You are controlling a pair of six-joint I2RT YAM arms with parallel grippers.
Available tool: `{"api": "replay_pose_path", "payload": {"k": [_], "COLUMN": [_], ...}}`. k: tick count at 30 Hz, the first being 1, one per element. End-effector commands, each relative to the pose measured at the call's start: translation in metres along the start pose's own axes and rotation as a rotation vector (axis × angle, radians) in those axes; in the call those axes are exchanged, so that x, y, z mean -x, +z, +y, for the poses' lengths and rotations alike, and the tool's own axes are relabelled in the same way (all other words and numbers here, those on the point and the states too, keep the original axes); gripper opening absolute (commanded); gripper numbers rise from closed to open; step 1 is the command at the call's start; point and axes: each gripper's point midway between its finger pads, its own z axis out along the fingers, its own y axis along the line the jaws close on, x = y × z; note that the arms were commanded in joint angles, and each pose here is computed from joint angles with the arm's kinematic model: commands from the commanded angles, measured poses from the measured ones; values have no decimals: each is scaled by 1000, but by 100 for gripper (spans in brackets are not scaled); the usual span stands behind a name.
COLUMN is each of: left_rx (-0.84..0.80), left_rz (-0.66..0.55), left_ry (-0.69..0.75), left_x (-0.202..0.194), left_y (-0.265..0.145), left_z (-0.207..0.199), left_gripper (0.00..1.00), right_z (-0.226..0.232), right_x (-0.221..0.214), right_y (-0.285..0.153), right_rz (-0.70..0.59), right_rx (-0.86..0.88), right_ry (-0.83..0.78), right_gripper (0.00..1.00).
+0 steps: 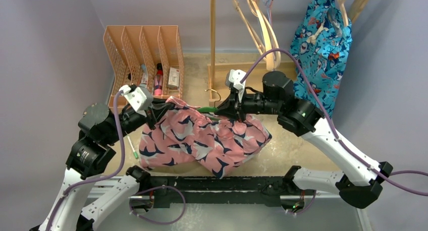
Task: Place the shorts on the hanger
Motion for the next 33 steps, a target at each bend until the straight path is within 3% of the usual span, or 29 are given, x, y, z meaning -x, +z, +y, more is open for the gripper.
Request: {"api": "replay_pose_path", "payload": {"k": [1,8,10,13,23,28,33], "left_rx": [17,-30,-15,42,-47,39,140], "left_rz": [-92,-175,-204,-200,-232,-222,-24], "left_ry": [26,-55,-65,-48,-79,-10,135], "left_x": [31,51,58,54,37,43,3], "left_y": [-4,-9,-12,-13,23,23,7], "left_z": [3,-10,-8,2,-3,14,33], "left_gripper": [9,31,47,56,55,52,49], "right_z": [-12,-35,-33,-27,-21,-2,12], "right_x": [33,84,101,117,125,97,104], "right_y": [-13,-50,-66,-84,-100,-96,-122], "right_rz": [-106,-259,-319,-378,-447,-380,-458], "right_rx": [-101,-317,-346,-366,-377,-290,-285], "right_ry": [-19,-29,-27,-15,51,76,135], "right_gripper": [0,0,0,0,0,0,0]}}
